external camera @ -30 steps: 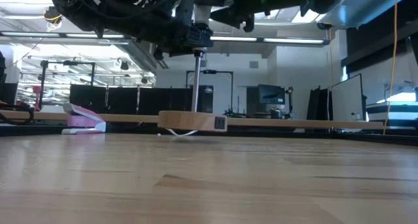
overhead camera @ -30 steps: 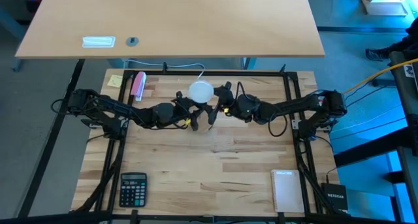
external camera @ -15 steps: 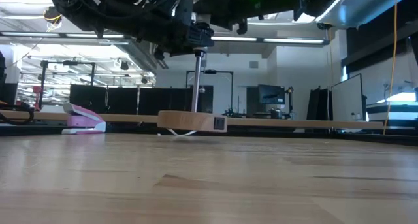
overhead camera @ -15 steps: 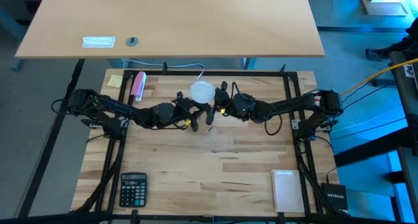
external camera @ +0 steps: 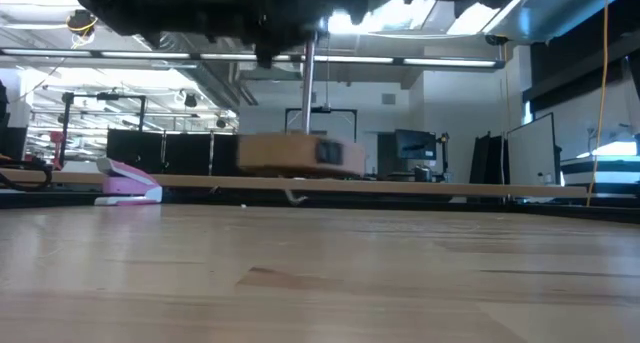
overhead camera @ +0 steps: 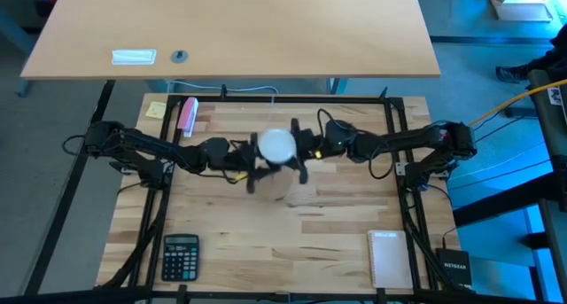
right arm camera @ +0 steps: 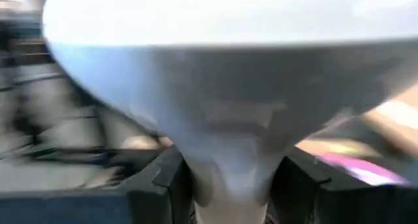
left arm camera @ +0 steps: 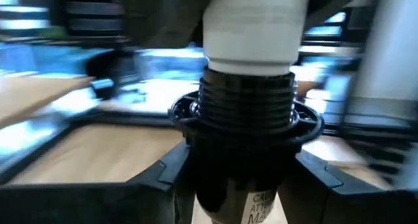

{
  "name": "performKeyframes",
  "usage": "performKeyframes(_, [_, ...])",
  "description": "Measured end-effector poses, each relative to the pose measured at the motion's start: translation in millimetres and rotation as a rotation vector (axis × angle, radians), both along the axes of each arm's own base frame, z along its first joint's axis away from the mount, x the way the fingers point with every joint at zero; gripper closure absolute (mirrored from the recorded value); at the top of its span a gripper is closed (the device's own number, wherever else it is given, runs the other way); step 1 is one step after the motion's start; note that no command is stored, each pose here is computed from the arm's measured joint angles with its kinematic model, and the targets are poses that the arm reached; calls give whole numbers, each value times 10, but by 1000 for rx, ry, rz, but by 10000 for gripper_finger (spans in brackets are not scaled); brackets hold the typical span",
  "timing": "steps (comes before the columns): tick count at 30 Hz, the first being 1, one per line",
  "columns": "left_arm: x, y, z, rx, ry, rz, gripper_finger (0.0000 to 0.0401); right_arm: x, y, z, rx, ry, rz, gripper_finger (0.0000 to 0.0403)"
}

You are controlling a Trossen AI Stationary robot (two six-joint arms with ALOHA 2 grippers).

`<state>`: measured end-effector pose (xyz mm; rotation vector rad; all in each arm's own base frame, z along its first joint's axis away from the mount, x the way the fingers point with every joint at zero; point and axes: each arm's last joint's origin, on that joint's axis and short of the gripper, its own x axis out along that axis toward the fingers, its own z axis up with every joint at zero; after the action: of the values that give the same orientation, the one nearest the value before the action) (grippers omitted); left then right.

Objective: Screw lightbulb
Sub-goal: Remove the white lightbulb from the brown lamp

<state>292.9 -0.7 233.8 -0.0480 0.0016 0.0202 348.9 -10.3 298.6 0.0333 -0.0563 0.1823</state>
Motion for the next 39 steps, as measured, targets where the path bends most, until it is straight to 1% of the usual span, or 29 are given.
performKeyframes(2, [-2, -23, 19, -5, -19, -143, 248, -13, 41, 15, -15, -13, 155, 247])
performKeyframes(3, [-1, -31, 22, -20, -25, -212, 249, -19, 56, 18, -17, -16, 211, 247])
performKeyframes(5, [-4, -34, 26, -47, -30, -304, 252, -25, 76, 20, -16, -14, 273, 247])
performKeyframes(6, [-6, -26, 27, -61, -29, -324, 253, -26, 84, 23, -19, -17, 291, 247])
performKeyframes(9, [-8, -13, 18, -66, -19, -346, 253, -10, 86, 4, -16, -13, 293, 247])
performKeyframes(13, [-9, -9, 22, -62, -24, -340, 254, -2, 71, 6, 2, -13, 211, 247])
performKeyframes(15, [-7, -4, 21, -52, -25, -320, 254, 1, 60, 6, 8, -15, 173, 246])
performKeyframes(16, [-6, 0, 21, -48, -26, -309, 254, 2, 57, 8, 10, -18, 160, 236])
performKeyframes(17, [-6, 8, 22, -45, -28, -300, 254, 2, 52, 11, 12, -19, 143, 216])
performKeyframes(20, [-7, 24, 30, -44, -34, -277, 254, 3, 36, -1, 17, -6, 94, 136])
performKeyframes(22, [-4, 32, 26, -47, -30, -246, 254, -15, 26, 8, 19, 12, 52, 92])
performKeyframes(24, [-4, 40, 24, -49, -27, -213, 254, -57, 12, 33, 20, 40, -4, 59])
performKeyframes(26, [-4, 51, 28, -52, -29, -175, 254, -128, 1, 66, 21, 90, -55, 38])
performKeyframes(28, [-3, 64, 29, -52, -30, -128, 254, -213, -10, 96, 13, 147, -101, 26])
performKeyframes(32, [-1, 95, 7, -45, -11, -13, 254, -429, -29, 162, 3, 267, -206, 20])
performKeyframes(35, [-4, 129, -7, -10, 4, 103, 254, -581, -56, 203, -16, 334, -322, 20])
performKeyframes(39, [-16, 187, 7, 48, -2, 301, 250, -652, -103, 290, -17, 293, -495, 19])
